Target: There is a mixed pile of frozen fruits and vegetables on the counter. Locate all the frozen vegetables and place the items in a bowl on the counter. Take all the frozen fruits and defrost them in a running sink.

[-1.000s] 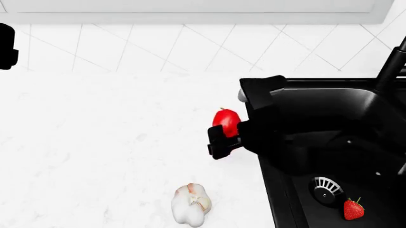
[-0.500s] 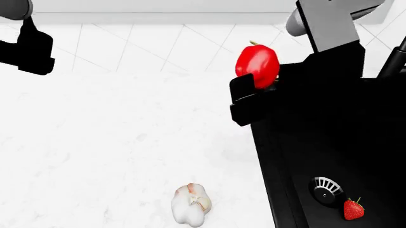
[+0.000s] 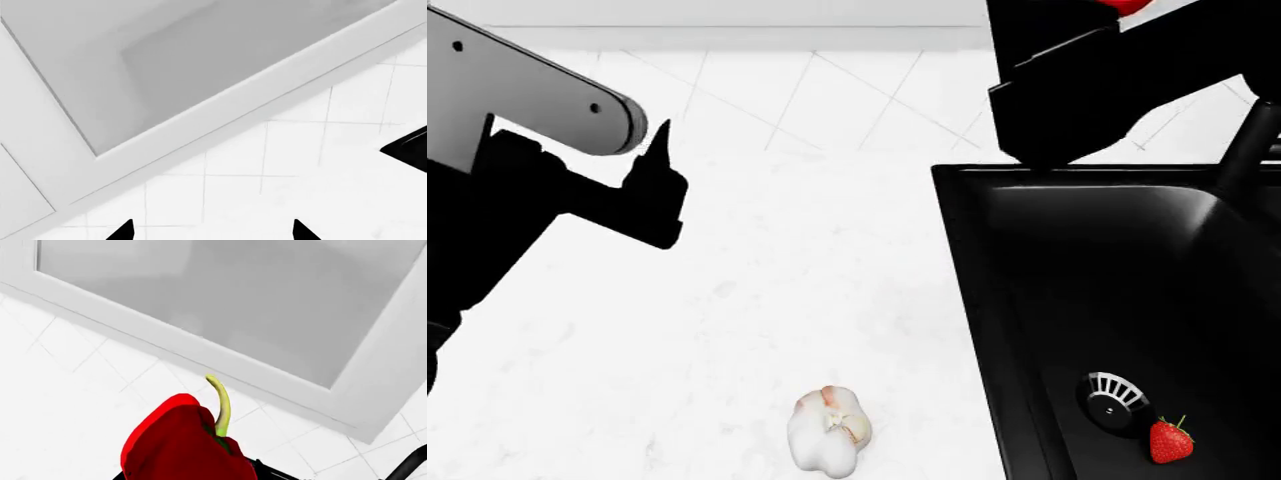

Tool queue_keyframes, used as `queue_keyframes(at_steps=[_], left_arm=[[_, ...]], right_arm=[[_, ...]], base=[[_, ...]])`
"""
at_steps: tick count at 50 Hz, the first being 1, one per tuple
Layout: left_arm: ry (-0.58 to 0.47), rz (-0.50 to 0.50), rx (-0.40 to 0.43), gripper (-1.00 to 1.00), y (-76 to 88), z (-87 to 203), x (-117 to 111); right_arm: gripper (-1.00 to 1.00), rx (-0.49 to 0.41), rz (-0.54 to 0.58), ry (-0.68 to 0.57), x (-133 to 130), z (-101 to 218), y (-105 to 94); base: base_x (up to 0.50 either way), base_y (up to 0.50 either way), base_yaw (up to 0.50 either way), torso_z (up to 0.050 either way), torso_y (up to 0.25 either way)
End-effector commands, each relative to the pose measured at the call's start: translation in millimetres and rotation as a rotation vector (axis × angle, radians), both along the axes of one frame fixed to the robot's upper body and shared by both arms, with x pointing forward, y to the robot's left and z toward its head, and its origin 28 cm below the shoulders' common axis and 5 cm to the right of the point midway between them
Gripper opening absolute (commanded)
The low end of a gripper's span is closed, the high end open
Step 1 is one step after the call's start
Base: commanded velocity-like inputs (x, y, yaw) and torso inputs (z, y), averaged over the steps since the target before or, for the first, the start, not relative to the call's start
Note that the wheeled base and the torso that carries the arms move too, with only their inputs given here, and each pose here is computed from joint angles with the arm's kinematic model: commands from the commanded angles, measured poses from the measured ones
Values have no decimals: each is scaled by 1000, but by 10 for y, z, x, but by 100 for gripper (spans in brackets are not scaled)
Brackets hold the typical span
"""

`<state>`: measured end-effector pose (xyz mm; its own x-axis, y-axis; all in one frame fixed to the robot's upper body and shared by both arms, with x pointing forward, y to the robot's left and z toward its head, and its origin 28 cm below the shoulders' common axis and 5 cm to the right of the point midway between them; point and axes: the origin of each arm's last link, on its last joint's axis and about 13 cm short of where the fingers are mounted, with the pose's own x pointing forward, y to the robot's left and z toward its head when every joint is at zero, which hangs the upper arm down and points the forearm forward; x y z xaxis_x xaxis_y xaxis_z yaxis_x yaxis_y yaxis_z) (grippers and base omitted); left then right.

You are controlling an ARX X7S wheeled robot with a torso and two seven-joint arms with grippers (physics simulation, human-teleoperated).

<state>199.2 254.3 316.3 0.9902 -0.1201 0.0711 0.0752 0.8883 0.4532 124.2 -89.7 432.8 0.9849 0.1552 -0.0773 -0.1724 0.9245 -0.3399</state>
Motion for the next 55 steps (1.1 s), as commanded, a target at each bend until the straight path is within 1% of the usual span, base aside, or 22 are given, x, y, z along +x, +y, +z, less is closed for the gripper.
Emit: queue_keyframes(at_steps=[1, 5, 11, 18, 22, 28, 42, 47, 51, 55], left_arm=[[80, -200, -86, 100, -141, -77, -104], [107, -260, -106, 100, -200, -138, -125], [150, -371, -199, 100, -262, -161, -185], [190, -440, -265, 100, -287, -179, -234], [218, -479, -278, 100, -292, -218, -250], [258, -533, -275, 100, -296, -266, -284], [300, -547, -283, 100, -316, -356, -273], [354, -558, -311, 100, -314, -372, -293], [393, -565, -277, 100, -327, -395, -318], [438, -588, -210, 100, -340, -398, -359]], right_arm=[[-100, -66, -1, -82, -189, 207, -18], [-100, -79, -9, -89, -171, 225, -37], [-100, -92, -32, -103, -131, 260, -74], [-100, -100, -69, -117, -83, 292, -129], [-100, -96, -100, -115, -67, 275, -183], [-100, -86, -126, -111, -74, 239, -247], [-100, -69, -148, -89, -98, 160, -301], [-100, -71, -151, -81, -93, 144, -295], [-100, -76, -154, -73, -86, 128, -291], [-100, -79, -157, -66, -81, 118, -289]], base=[[0, 0, 0, 0, 0], [0, 0, 0, 0, 0], [0, 0, 0, 0, 0], [0, 0, 0, 0, 0], [0, 0, 0, 0, 0], [0, 0, 0, 0, 0], [0, 0, 0, 0, 0], [0, 0, 0, 0, 0], [0, 0, 0, 0, 0], [0, 0, 0, 0, 0]])
